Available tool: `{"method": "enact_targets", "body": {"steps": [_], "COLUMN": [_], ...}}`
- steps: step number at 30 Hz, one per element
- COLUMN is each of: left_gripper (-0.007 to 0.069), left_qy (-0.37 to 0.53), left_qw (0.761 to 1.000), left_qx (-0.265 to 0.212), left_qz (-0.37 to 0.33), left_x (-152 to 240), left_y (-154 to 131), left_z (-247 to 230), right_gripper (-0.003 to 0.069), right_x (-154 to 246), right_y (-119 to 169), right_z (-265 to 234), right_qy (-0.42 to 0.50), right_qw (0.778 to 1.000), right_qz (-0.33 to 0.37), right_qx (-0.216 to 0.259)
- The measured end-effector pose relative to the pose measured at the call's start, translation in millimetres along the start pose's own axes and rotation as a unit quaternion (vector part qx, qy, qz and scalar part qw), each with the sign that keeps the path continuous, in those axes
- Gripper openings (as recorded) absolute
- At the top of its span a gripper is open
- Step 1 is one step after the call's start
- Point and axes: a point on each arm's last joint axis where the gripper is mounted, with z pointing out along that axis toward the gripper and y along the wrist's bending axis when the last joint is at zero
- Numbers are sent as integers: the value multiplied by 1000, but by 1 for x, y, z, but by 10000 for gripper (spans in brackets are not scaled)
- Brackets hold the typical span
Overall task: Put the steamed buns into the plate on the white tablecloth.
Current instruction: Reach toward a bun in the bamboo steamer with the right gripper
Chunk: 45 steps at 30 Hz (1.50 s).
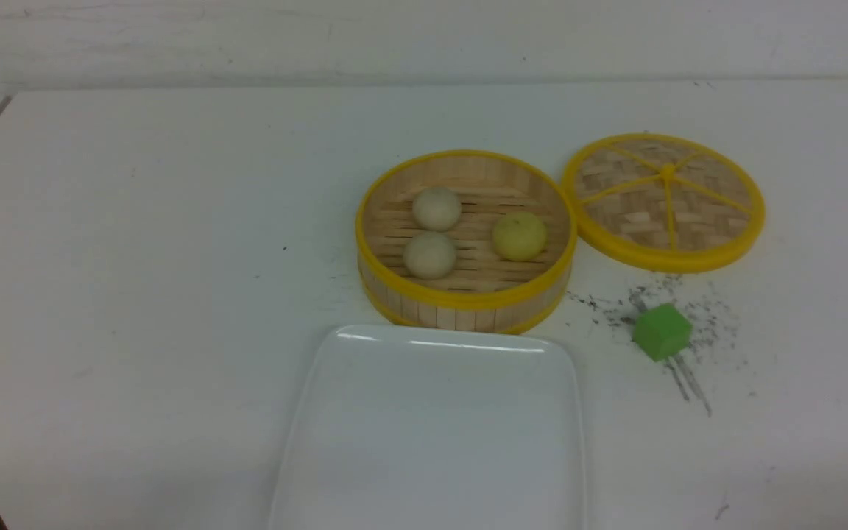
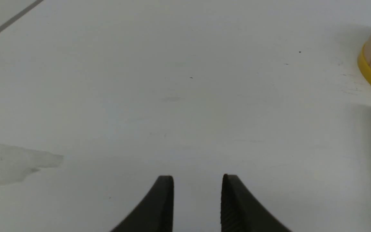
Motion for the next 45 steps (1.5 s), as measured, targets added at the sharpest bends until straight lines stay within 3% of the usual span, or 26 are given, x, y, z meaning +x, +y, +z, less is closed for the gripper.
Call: {"method": "enact_targets", "body": {"steps": [23,26,28,30,31,32,33,34,35,39,45], "left_gripper": [241,241,241,241,241,241,241,241,241,241,241], "left_qy": [0,3,17,28,45,55,57,67,71,75,52], "left_qw": [1000,997,970,942,896,868,862,830,814,797,801], "left_qx": [0,14,46,62,80,88,89,96,99,100,104], "left_qz": [0,-77,-238,-329,-435,-486,-495,-545,-568,-591,-587], "left_x": [0,0,1,1,1,1,1,1,0,0,-3], "left_y": [0,-3,-9,-12,-17,-19,-19,-21,-22,-23,-21], "left_z": [0,0,0,-1,-2,-2,-2,-2,-3,-3,-2], "right_gripper": [240,240,240,240,240,240,240,240,240,240,240], "right_x": [0,-1,-1,-3,-4,-5,-5,-6,-6,-7,-11], "right_y": [0,4,9,12,14,15,15,16,17,18,17], "right_z": [0,0,0,0,0,-1,-1,-1,-1,-1,-2], "right_qy": [-1,-7,-7,-6,-4,-2,-3,-2,-2,-1,-14], "right_qw": [1000,997,975,958,937,925,923,911,905,895,894], "right_qz": [0,78,216,280,339,369,374,400,412,432,433], "right_qx": [0,-21,-54,-70,-84,-92,-93,-101,-104,-111,-113]}}
